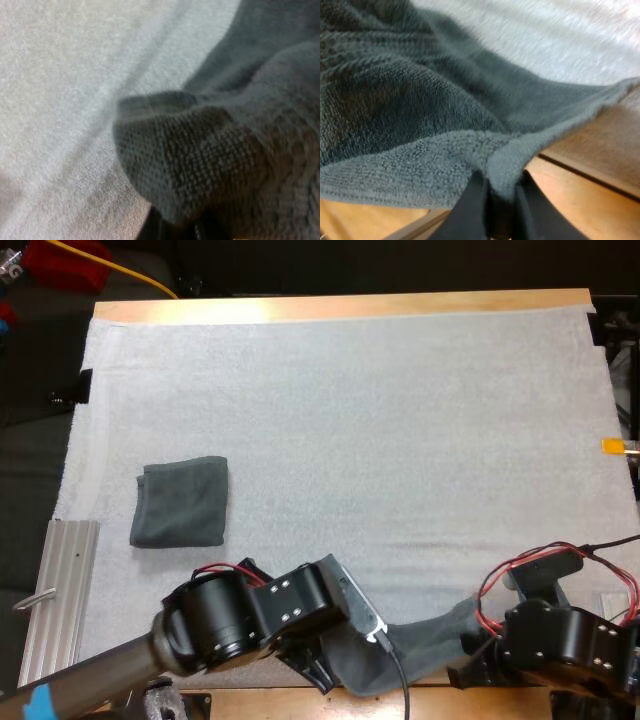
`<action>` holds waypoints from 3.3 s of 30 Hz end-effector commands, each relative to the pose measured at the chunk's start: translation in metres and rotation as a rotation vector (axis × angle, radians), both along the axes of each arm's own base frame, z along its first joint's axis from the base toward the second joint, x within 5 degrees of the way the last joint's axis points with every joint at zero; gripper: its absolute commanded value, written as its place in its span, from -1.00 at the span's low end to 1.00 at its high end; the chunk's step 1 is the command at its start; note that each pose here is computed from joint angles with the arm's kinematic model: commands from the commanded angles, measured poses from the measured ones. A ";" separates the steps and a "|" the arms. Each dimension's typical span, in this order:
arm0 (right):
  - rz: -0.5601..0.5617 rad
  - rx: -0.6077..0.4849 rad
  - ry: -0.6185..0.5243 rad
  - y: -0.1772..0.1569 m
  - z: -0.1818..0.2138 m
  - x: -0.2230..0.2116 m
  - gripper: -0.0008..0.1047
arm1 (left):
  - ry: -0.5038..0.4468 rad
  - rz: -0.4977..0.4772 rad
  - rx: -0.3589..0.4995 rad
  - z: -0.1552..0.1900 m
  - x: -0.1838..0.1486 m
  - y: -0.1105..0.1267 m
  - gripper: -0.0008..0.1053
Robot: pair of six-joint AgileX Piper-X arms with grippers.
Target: Pick towel from pile, fold and stack
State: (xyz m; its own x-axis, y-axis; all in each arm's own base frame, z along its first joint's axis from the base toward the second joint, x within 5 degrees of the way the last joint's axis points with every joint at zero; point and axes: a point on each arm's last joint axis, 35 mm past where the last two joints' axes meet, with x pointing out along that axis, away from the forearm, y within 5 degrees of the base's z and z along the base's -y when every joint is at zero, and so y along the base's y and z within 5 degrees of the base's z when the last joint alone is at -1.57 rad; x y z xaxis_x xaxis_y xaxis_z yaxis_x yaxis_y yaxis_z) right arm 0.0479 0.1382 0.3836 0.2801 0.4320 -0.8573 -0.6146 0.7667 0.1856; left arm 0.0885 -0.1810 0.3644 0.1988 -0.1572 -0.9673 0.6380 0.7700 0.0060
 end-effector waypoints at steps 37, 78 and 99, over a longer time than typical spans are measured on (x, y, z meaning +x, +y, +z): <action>-0.392 0.142 0.167 0.019 -0.115 0.207 -0.97 | 0.110 0.216 0.152 -0.104 0.184 0.033 -0.98; -0.921 0.167 0.042 0.023 -0.175 0.270 -0.97 | -0.019 0.356 0.084 -0.162 0.250 0.039 -0.66; -0.738 0.200 -0.077 0.024 -0.165 0.280 0.45 | 0.086 0.372 0.209 -0.161 0.233 0.048 0.27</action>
State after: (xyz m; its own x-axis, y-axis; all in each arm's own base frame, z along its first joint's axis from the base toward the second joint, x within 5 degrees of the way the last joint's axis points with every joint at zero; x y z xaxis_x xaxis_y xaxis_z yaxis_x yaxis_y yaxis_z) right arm 0.3282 0.1640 0.2149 0.6124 0.2442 -0.7519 0.0566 0.9352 0.3497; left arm 0.3231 -0.1336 0.1995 0.1211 0.1058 -0.9870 0.3330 0.9324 0.1407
